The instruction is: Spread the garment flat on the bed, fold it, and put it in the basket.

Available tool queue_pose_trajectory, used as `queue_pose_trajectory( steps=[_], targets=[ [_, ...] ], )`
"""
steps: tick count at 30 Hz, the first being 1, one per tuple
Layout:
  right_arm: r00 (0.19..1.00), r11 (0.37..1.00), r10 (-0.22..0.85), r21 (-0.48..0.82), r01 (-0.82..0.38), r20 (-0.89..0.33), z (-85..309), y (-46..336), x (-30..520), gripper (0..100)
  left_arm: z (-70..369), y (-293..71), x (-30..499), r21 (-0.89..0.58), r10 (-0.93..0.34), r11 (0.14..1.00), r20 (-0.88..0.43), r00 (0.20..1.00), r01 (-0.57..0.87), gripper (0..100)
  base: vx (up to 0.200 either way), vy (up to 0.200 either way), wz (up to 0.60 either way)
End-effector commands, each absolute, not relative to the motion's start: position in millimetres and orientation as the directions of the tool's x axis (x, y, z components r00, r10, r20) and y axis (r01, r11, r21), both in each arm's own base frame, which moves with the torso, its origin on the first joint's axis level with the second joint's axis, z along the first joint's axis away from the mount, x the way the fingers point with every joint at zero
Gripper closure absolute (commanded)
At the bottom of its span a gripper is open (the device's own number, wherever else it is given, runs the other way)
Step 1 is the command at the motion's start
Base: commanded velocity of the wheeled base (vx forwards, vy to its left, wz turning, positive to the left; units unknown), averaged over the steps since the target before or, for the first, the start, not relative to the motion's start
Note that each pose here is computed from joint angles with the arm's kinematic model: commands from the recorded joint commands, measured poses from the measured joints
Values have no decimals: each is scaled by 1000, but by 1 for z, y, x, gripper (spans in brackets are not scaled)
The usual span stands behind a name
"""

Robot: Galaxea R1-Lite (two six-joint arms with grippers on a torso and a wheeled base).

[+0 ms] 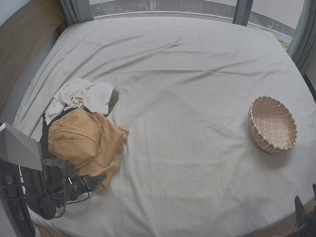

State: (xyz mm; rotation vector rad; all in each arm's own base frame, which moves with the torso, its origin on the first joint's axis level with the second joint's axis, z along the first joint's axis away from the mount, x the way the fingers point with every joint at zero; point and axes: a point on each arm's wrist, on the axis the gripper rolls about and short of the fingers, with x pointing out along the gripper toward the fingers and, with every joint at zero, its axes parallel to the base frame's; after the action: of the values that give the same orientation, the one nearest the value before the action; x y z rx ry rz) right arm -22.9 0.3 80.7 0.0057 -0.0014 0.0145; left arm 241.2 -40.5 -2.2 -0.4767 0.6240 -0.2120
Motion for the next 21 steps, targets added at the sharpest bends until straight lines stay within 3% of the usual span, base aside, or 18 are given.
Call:
queue_pose_trajectory(
  steps=[1, 9, 15, 21],
  targets=[
    [1000, 1000, 15, 6, -15, -8, 76, 0, -22, 0, -1, -41, 244, -490, -331, 870, -497, 802, 55, 100, 0, 0, 0],
    [1000, 1000, 15, 6, -15, -6, 76, 0, -22, 0, 8, -56, 250, -536, -382, 838, -445, 810, 101, 100, 0, 0, 0],
    [1000, 1000, 15, 6, -15, -6, 76, 0, -22, 0, 32, -83, 251, -608, -480, 768, -339, 809, 202, 100, 0, 0, 0],
    [1000, 1000, 15, 6, -15, -8, 76, 0, -22, 0, 40, -104, 248, -625, -554, 729, -298, 778, 279, 100, 0, 0, 0]
  ],
)
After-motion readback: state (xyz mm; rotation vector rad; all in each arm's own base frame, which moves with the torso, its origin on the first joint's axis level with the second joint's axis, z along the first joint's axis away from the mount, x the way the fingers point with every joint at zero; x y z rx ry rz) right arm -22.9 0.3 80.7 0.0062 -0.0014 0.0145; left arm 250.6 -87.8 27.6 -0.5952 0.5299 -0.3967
